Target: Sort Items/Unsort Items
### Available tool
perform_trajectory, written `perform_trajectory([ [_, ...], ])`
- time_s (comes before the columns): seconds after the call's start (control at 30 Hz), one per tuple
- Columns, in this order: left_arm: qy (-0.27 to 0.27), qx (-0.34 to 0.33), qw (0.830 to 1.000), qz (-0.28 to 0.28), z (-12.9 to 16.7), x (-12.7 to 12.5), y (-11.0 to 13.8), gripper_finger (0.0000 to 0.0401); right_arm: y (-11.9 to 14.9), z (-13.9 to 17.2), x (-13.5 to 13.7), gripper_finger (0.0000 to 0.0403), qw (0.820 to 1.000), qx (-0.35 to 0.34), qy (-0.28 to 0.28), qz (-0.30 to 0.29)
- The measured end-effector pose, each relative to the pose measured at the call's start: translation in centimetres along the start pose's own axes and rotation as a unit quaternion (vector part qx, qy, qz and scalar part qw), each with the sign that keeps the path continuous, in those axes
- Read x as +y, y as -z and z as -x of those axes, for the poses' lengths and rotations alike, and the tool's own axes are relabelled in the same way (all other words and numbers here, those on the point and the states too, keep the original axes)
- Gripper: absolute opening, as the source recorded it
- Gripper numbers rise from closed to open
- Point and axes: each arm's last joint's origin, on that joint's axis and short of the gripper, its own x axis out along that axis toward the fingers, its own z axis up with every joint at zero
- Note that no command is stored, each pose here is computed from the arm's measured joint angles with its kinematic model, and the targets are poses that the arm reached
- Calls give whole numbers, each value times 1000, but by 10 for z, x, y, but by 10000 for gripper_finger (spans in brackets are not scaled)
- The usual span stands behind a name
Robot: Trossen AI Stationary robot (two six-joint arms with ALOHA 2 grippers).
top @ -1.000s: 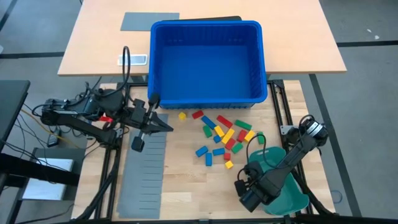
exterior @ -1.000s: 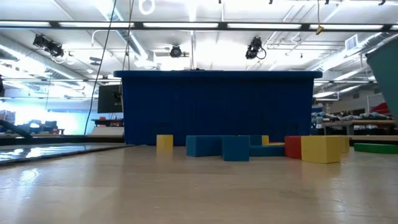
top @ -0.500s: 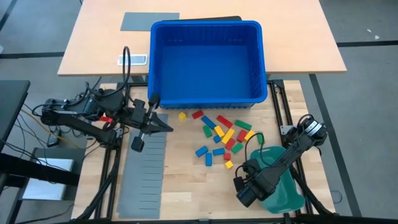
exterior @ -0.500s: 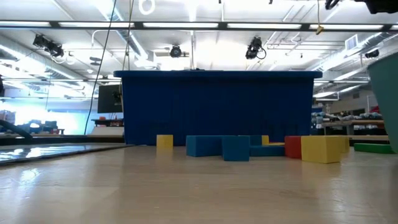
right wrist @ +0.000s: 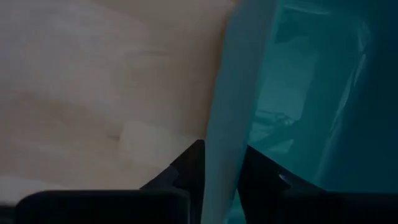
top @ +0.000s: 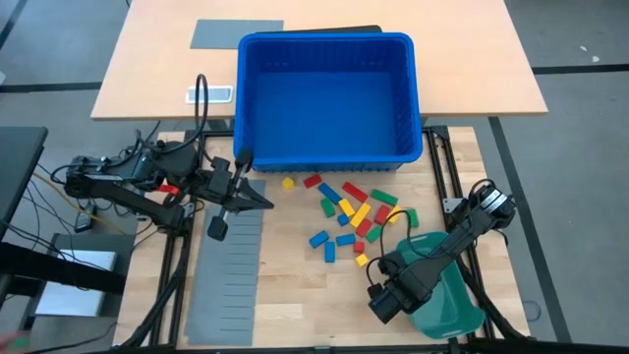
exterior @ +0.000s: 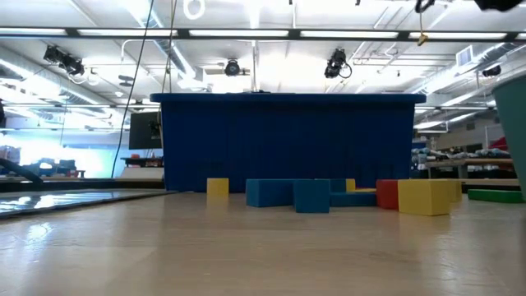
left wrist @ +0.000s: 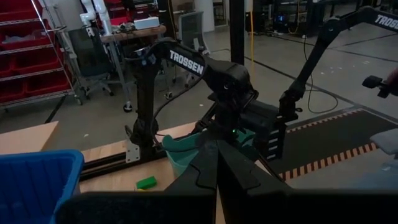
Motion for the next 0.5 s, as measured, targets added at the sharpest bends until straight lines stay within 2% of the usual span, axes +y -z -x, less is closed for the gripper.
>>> perform_trajectory([
  [0.3, 1, 7, 1000, 3, 0, 0, 1, 7, -5, 39, -5, 118, 997, -62, -8, 53],
  [0.5, 2, 9, 1000, 11, 0, 0, 2, 7, -16, 49, -5, 110, 986, -126, -23, 106],
])
